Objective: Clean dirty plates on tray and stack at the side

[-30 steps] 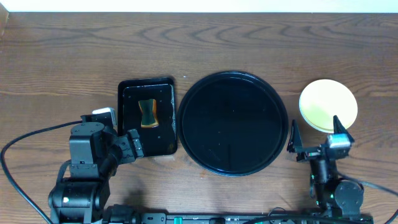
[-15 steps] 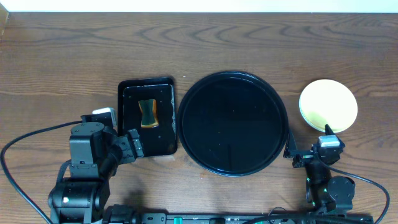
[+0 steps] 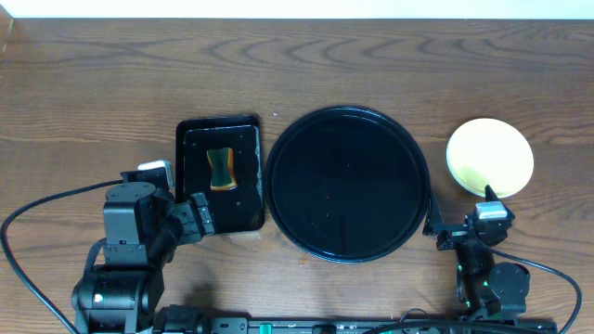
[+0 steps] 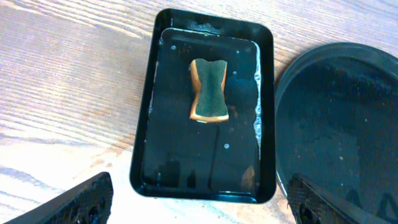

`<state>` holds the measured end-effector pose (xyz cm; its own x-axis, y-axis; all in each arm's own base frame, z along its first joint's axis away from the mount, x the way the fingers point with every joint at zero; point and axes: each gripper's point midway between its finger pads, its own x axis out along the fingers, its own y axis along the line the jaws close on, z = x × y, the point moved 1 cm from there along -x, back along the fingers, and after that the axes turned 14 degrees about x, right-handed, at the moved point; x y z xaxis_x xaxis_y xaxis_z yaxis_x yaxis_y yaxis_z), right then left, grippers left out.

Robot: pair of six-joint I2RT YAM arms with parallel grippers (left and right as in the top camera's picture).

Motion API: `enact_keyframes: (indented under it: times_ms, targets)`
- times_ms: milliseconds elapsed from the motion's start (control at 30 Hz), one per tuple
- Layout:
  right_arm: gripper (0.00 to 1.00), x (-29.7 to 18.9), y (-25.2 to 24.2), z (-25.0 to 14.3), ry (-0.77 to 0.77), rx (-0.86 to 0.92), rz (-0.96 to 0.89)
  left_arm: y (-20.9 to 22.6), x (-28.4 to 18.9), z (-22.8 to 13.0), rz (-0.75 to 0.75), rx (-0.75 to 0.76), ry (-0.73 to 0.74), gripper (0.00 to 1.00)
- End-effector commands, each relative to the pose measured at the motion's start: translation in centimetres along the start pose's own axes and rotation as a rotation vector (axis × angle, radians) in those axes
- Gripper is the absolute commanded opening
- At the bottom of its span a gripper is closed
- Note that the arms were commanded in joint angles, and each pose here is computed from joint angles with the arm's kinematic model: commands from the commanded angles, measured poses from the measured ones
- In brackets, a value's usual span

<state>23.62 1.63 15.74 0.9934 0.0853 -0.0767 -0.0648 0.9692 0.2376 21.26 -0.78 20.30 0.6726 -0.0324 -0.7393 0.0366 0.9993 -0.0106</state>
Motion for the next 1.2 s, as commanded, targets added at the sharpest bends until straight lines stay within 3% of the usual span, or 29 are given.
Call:
enact_keyframes:
  times_ms: [0, 700, 900, 1167]
  targets:
    - [0.99, 0.0, 0.0, 0.0, 0.000, 0.015, 0.005, 0.2, 0.2, -0.2, 0.012, 0.016, 0.008, 0.90]
    - [0.99, 0.0, 0.0, 0.0, 0.000, 0.015, 0.005, 0.2, -0.7, -0.6, 0.015, 0.034, -0.034, 0.90]
    - [0.99, 0.0, 0.0, 0.0, 0.000, 0.015, 0.005, 0.2, 0.3, -1.3, 0.016, 0.041, -0.179, 0.90]
    - [0.99, 0.0, 0.0, 0.0, 0.000, 0.015, 0.005, 0.1, 2.4, -0.7, 0.016, 0.046, -0.527, 0.90]
